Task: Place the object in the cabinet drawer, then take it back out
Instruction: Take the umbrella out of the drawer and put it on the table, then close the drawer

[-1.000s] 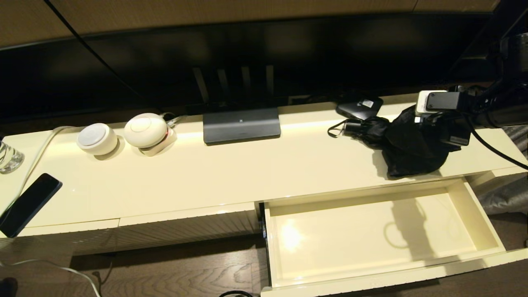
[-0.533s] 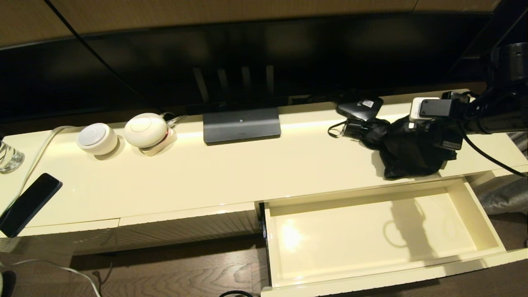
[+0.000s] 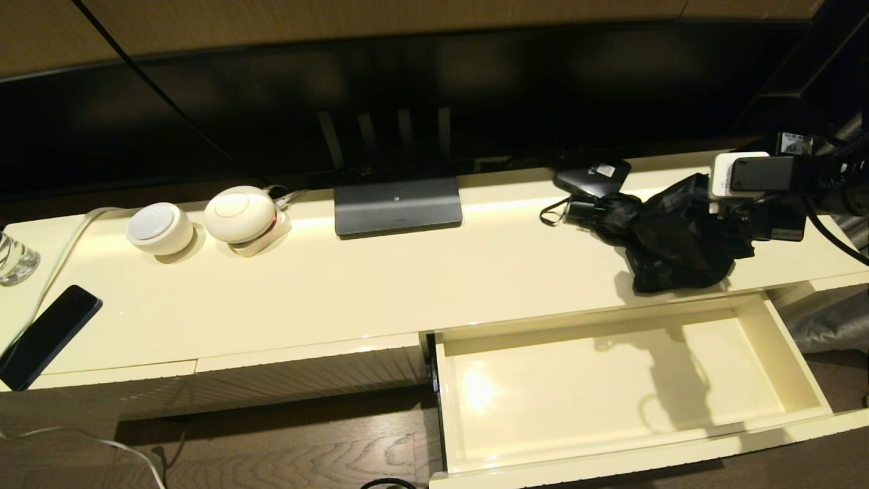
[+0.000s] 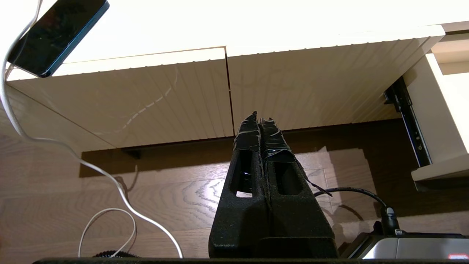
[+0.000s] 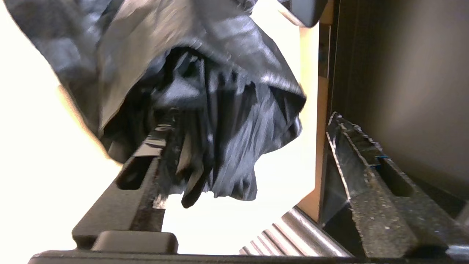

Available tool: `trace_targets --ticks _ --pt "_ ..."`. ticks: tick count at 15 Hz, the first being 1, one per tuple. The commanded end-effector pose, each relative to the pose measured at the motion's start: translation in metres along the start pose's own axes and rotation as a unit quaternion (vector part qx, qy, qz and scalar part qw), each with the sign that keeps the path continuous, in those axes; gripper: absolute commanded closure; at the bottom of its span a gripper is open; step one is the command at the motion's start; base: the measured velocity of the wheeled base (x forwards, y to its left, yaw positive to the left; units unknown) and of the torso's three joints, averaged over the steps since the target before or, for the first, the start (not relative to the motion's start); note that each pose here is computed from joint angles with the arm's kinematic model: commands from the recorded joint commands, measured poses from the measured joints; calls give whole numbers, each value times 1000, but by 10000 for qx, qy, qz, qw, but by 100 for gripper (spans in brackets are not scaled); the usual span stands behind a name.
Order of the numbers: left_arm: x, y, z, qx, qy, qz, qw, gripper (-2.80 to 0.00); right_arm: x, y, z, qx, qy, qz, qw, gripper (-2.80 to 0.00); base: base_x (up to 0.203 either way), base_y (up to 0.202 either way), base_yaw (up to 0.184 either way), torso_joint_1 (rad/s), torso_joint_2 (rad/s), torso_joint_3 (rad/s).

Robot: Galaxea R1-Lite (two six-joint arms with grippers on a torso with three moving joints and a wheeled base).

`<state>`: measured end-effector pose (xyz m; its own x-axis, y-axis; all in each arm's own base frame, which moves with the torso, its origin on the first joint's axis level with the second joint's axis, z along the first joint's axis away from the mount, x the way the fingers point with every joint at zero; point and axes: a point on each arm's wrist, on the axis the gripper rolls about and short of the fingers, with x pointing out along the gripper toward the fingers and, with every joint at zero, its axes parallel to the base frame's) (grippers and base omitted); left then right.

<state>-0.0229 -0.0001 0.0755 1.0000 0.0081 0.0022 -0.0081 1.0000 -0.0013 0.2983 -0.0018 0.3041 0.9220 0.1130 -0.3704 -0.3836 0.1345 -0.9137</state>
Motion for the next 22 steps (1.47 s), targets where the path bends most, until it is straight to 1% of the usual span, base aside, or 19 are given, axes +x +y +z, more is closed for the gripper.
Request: trace_targets --ticks 1,2,3,4,5,6,7,8,9,11,12,13,14,17,19,20,22 --pt "0 0 -1 -1 19 6 10000 0 -18 0 1 -55 1 -95 9999 -280 0 0 0 0 0 0" --pt "0 0 -1 -1 19 6 10000 0 -28 3 3 -50 -8 -51 10000 -280 0 0 0 0 0 0" --pt "0 0 -1 -1 26 6 10000 0 -41 14 6 -42 -50 138 9999 -280 0 0 0 0 0 0" --pt "0 0 -1 -1 26 6 10000 0 -49 30 9 -21 -106 474 9988 -280 0 0 0 0 0 0" --pt "0 0 -1 -1 19 6 10000 0 -57 45 11 17 -136 744 9971 0 0 0 0 0 0 0" --pt "0 0 -1 -1 26 6 10000 0 -63 59 11 82 -140 961 9952 0 0 0 0 0 0 0" --pt "0 0 -1 -1 20 6 10000 0 -70 67 12 133 -158 1092 9938 0 0 0 0 0 0 0" --pt "0 0 -1 -1 19 6 10000 0 -76 80 14 175 -192 1329 9908 0 0 0 0 0 0 0" --pt "0 0 -1 -1 26 6 10000 0 -85 93 17 308 -217 1627 9860 0 0 0 0 0 0 0" --pt "0 0 -1 -1 19 6 10000 0 -95 113 26 587 -277 2362 9695 0 0 0 0 0 0 0" --pt "0 0 -1 -1 19 6 10000 0 -96 118 27 668 -262 2530 9648 0 0 0 0 0 0 0" --pt "0 0 -1 -1 19 6 10000 0 -94 125 30 725 -281 2762 9579 0 0 0 0 0 0 0" --pt "0 0 -1 -1 26 6 10000 0 -90 136 33 777 -282 3066 9482 0 0 0 0 0 0 0" --pt "0 0 -1 -1 26 6 10000 0 -68 168 32 810 -73 3900 9172 0 0 0 0 0 0 0" --pt "0 0 -1 -1 19 6 10000 0 -52 183 30 814 33 4225 9027 0 0 0 0 0 0 0" --pt "0 0 -1 -1 26 6 10000 0 -42 192 29 815 70 4328 8978 0 0 0 0 0 0 0" --pt "0 0 -1 -1 26 6 10000 0 -30 202 28 813 98 4406 8939 0 0 0 0 0 0 0"
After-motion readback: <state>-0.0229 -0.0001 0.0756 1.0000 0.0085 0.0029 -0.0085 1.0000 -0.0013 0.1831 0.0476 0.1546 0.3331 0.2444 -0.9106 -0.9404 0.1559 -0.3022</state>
